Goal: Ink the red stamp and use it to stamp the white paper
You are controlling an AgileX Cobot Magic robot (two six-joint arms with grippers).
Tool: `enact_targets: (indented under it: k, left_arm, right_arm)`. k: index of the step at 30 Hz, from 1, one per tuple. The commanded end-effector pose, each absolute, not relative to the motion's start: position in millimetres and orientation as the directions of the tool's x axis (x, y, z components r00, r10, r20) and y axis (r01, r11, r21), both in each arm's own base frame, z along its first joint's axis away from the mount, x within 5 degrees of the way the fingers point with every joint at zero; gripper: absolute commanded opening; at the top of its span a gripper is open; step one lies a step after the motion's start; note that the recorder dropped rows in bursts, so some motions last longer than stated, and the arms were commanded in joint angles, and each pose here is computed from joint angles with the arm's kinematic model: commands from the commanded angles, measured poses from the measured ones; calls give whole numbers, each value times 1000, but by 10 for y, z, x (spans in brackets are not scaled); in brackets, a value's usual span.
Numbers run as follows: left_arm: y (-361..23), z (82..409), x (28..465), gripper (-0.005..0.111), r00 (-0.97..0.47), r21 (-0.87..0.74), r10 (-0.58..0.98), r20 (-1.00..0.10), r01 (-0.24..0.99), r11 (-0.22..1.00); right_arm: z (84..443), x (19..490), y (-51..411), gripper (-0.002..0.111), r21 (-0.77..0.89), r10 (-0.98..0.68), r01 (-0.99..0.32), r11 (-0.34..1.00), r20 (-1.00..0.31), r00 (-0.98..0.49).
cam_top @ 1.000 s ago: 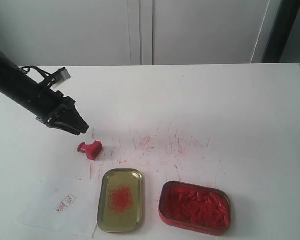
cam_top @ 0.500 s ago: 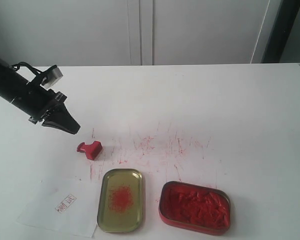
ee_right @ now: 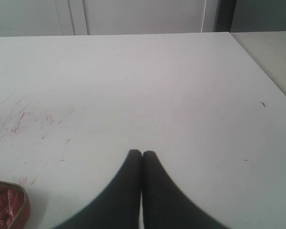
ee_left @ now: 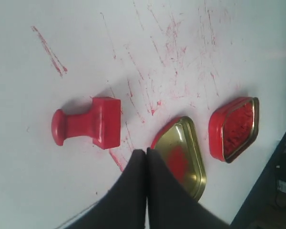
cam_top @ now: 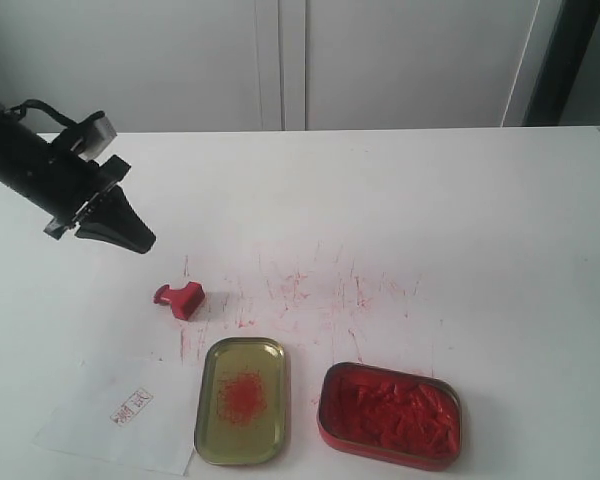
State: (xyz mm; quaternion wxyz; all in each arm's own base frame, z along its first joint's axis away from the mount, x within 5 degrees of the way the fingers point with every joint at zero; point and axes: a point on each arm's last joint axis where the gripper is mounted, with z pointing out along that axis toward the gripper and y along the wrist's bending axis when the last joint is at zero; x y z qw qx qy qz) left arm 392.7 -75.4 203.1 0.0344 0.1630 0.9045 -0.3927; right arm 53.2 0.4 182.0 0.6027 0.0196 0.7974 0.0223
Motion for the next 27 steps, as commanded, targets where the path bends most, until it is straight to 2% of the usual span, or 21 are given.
enact_targets:
  k: [1, 11, 18, 27]
  left_arm:
    - [-733, 2232, 3842, 0, -947, -636, 269, -178, 319, 703]
    - [-724, 2423, 3583, 0, -954, -469, 194, -230, 283, 836]
    - [-507, 2445, 3352, 0, -957, -259, 139, -253, 206, 944]
    - [-312, 2463, 3077, 0, -950, -81, 101, -297, 130, 988]
  right_arm:
    - [1817, 534, 4, 0, 57, 56, 2, 998, -964, -259]
    - [1817, 534, 4, 0, 57, 56, 2, 998, -964, -259]
    - [1817, 534, 4, 0, 57, 56, 2, 998, -964, -259]
    - [1817, 534, 4, 0, 57, 56, 2, 998, -964, -259]
